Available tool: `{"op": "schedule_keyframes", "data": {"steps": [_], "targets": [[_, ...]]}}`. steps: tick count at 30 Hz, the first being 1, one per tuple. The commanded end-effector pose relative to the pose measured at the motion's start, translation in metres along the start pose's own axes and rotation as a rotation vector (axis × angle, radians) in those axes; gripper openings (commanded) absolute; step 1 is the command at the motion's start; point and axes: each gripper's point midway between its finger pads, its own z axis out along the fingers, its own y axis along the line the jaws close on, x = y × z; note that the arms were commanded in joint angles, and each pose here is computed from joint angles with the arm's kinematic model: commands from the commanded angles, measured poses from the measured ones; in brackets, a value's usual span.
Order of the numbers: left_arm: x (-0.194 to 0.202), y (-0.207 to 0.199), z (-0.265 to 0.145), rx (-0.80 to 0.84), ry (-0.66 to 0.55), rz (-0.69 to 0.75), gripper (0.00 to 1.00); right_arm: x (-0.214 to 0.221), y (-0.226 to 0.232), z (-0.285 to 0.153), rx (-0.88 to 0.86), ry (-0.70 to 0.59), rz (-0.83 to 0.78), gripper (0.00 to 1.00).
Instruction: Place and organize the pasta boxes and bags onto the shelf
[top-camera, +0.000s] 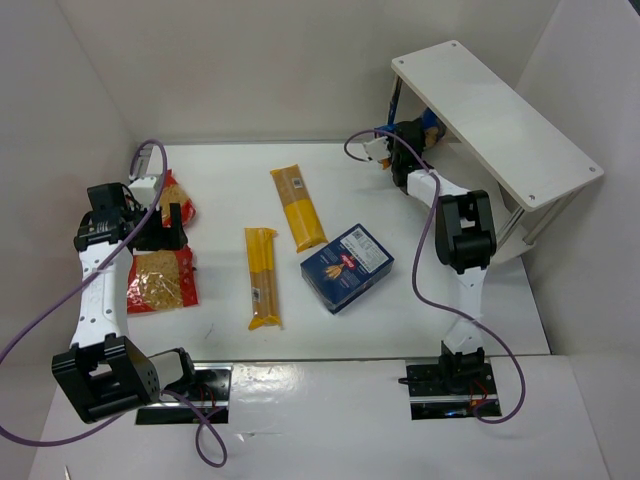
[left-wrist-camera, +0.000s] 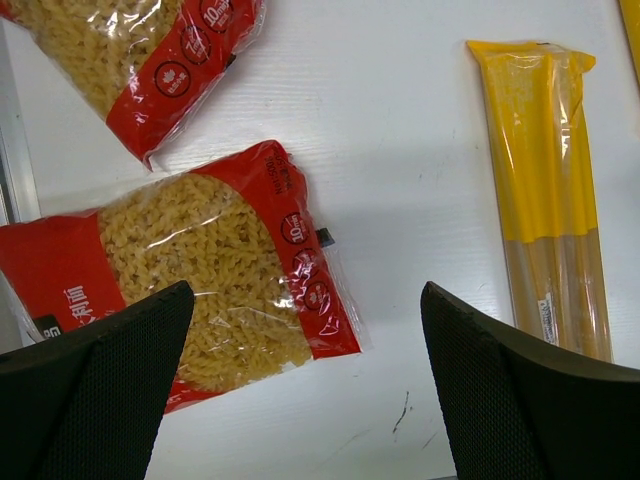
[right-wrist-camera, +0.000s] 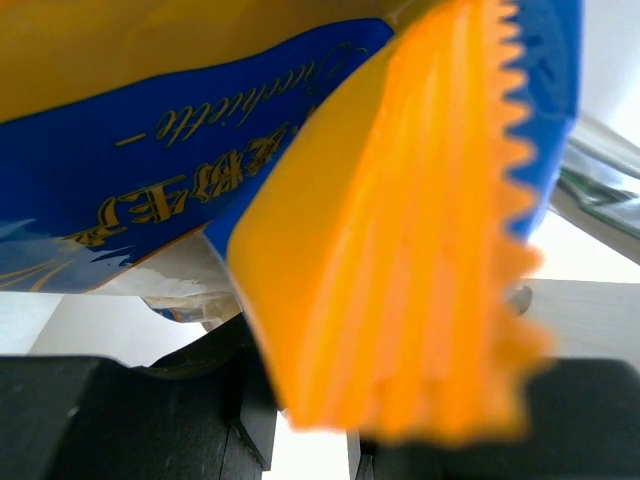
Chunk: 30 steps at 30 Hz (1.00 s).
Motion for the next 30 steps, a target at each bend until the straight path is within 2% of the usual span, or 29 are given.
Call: {"op": "schedule_keyframes", "data": {"steps": [1, 9, 17, 18, 20, 24, 25, 28, 30], "targets": [[-0.007, 0.002, -0.004, -0.013, -0.040, -0.004, 1.00, 0.048, -0.088, -0.019, 0.240, 0.146, -0.006, 0.00], [-0.007, 0.002, -0.004, -0.013, -0.040, -0.004, 1.00, 0.051, -0.078, -0.009, 0.225, 0.171, -0.003, 0.02], [-0.006, 0.005, -0.004, -0.020, -0.041, -0.010, 1.00, 0.056, -0.087, -0.002, 0.243, 0.210, 0.024, 0.05], [-0.006, 0.005, -0.004, -0.020, -0.041, -0.010, 1.00, 0.056, -0.087, -0.002, 0.243, 0.210, 0.024, 0.16], [-0.008, 0.004, -0.007, -0.022, -0.049, -0.008, 1.00, 0.057, -0.091, -0.002, 0.256, 0.204, 0.036, 0.21], [-0.008, 0.004, -0.007, -0.022, -0.049, 0.002, 1.00, 0.060, -0.096, -0.006, 0.266, 0.207, 0.050, 0.48], [-0.008, 0.004, -0.007, -0.022, -0.049, 0.002, 1.00, 0.062, -0.098, -0.009, 0.270, 0.207, 0.062, 0.58], [-0.008, 0.004, -0.007, -0.022, -0.049, 0.002, 1.00, 0.061, -0.105, -0.018, 0.283, 0.196, 0.086, 0.71], [-0.008, 0.003, -0.006, -0.013, -0.051, 0.002, 1.00, 0.056, -0.107, -0.023, 0.284, 0.183, 0.096, 0.74]]}}
